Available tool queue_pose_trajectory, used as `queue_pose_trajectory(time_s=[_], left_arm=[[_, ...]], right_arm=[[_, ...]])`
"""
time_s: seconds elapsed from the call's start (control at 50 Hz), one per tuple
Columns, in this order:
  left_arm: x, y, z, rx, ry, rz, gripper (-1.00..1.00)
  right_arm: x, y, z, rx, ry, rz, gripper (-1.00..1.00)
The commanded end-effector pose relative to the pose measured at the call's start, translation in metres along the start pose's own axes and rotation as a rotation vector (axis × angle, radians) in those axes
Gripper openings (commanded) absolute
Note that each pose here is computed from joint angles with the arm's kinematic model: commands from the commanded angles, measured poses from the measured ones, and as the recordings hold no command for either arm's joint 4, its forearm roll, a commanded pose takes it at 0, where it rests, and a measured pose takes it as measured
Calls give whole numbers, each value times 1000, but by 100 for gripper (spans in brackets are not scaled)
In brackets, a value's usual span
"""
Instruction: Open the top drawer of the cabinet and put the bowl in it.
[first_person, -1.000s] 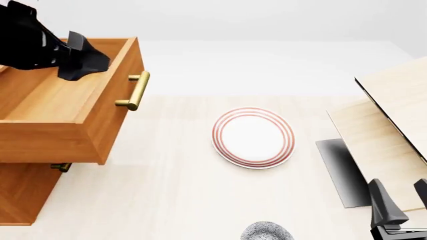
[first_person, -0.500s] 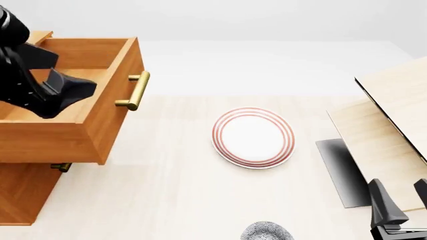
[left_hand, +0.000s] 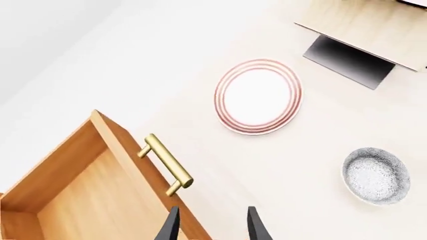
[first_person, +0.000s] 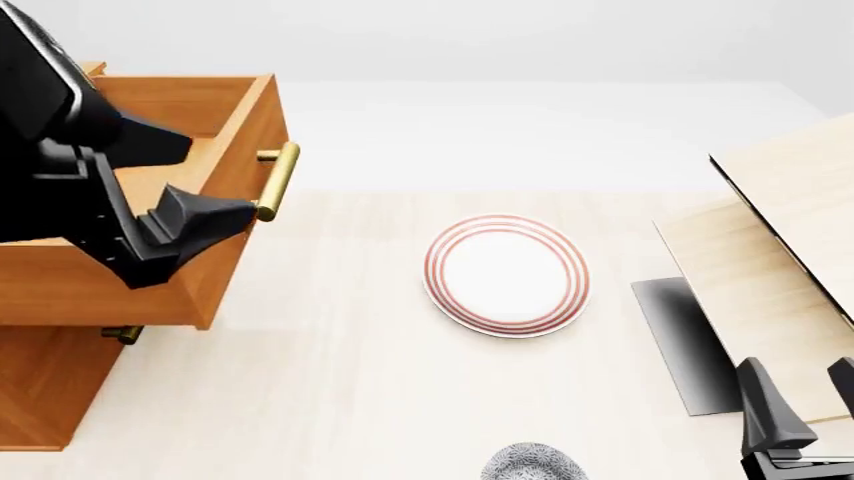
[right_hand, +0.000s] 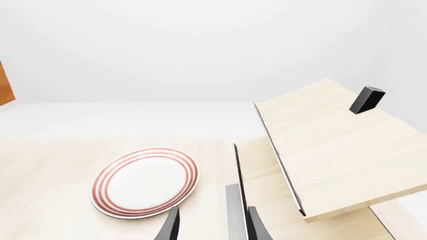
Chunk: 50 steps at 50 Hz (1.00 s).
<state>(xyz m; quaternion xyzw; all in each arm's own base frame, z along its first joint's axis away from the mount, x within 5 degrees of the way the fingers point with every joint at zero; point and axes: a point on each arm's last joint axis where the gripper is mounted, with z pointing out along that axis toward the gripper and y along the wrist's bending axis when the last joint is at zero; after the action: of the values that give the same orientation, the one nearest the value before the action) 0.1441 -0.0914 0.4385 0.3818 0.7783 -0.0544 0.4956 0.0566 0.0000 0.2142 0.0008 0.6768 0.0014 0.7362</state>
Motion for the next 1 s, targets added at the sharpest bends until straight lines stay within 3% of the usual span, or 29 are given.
queue_pose_trajectory(time_s=[0.02,0.66,1.0], left_arm=[[7,-17,12,67,-14,3,100],[24,-61,69,209,11,20,100],[36,-77,93,241,48,-40,100]], right_arm=[[0,0,0,0,0,-1,100],[0,0,0,0,-1,-1,100],[0,0,0,0,-1,0,100]])
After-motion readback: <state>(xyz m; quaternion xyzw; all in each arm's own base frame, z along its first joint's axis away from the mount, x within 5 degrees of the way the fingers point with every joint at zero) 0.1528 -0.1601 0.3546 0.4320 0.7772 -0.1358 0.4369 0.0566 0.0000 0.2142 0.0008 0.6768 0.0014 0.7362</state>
